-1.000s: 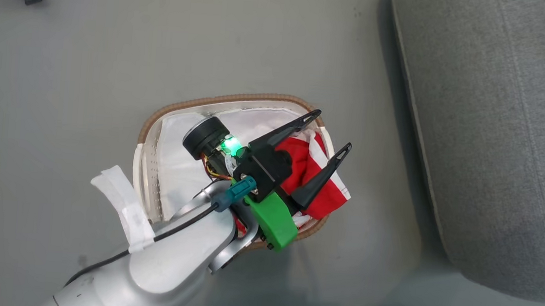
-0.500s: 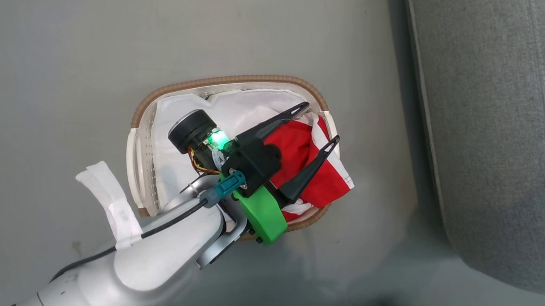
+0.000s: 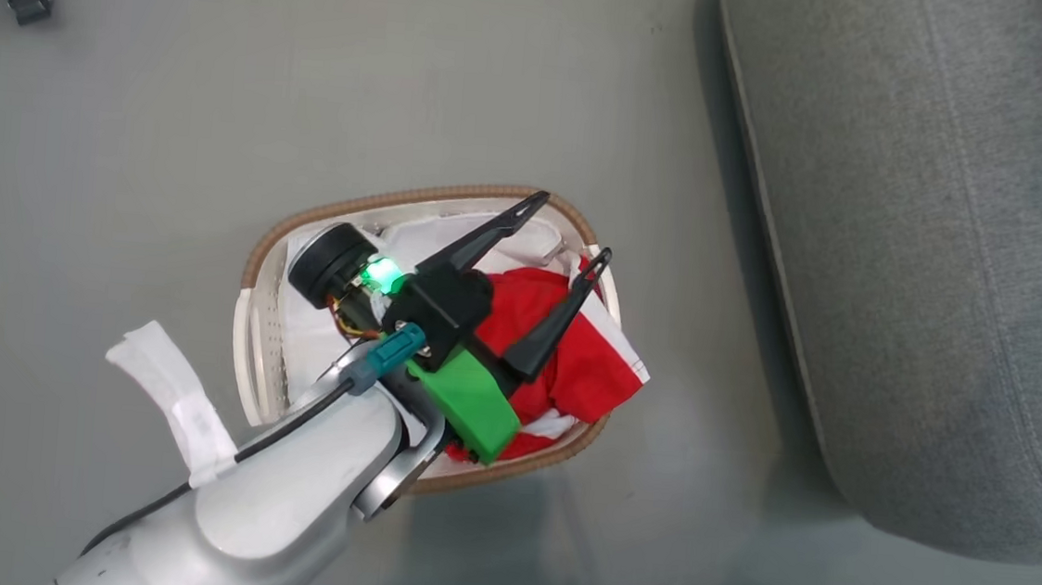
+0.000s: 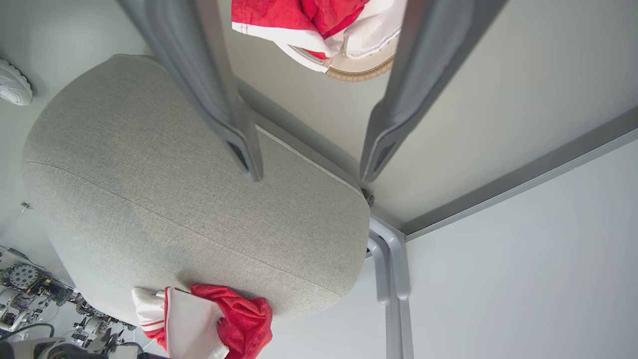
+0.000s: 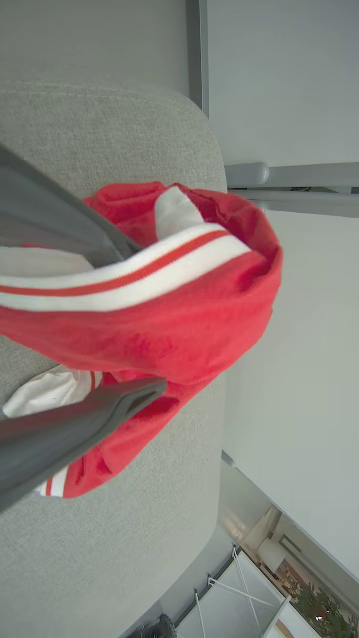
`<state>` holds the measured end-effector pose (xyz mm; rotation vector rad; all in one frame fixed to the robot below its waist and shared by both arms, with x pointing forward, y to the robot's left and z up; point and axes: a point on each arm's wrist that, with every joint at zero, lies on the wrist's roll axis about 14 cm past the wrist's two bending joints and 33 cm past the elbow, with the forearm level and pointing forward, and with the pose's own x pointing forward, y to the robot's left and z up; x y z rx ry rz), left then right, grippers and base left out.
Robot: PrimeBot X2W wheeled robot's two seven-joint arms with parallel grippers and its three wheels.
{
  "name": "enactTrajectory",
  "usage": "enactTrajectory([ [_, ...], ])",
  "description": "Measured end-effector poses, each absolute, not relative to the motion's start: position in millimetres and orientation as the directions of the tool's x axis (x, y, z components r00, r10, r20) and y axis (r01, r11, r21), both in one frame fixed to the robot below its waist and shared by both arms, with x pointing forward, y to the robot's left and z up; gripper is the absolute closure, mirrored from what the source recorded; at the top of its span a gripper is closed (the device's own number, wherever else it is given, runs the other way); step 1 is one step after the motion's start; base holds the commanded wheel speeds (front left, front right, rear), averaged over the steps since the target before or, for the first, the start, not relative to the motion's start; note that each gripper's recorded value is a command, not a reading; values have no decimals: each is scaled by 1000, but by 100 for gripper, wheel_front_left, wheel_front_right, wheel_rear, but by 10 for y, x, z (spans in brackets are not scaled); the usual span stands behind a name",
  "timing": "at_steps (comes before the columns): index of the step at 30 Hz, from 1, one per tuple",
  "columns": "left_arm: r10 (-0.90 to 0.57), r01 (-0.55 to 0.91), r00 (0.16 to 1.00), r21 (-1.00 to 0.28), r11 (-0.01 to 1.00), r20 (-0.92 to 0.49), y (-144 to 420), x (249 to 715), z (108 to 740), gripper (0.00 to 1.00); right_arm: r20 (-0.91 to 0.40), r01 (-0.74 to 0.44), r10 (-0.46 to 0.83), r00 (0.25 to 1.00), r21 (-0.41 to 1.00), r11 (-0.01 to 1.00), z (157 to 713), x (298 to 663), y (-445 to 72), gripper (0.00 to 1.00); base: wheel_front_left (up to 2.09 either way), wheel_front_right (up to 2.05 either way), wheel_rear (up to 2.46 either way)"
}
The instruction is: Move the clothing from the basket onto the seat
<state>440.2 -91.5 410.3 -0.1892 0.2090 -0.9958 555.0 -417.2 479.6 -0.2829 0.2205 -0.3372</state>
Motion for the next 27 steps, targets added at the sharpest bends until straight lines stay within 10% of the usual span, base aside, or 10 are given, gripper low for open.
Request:
enactTrajectory([
  [12,-751,722,658,-235,650,-55,-612,4396,4491,0,22,244,-251,968,-323,914,5775,5498,-3909,0,0,0,0],
  [27,-442,424,897,-242,872,-23,447,4338,4800,0,46,37,-30,998,-166,985,5504,5104,-2784,0,0,0,0],
])
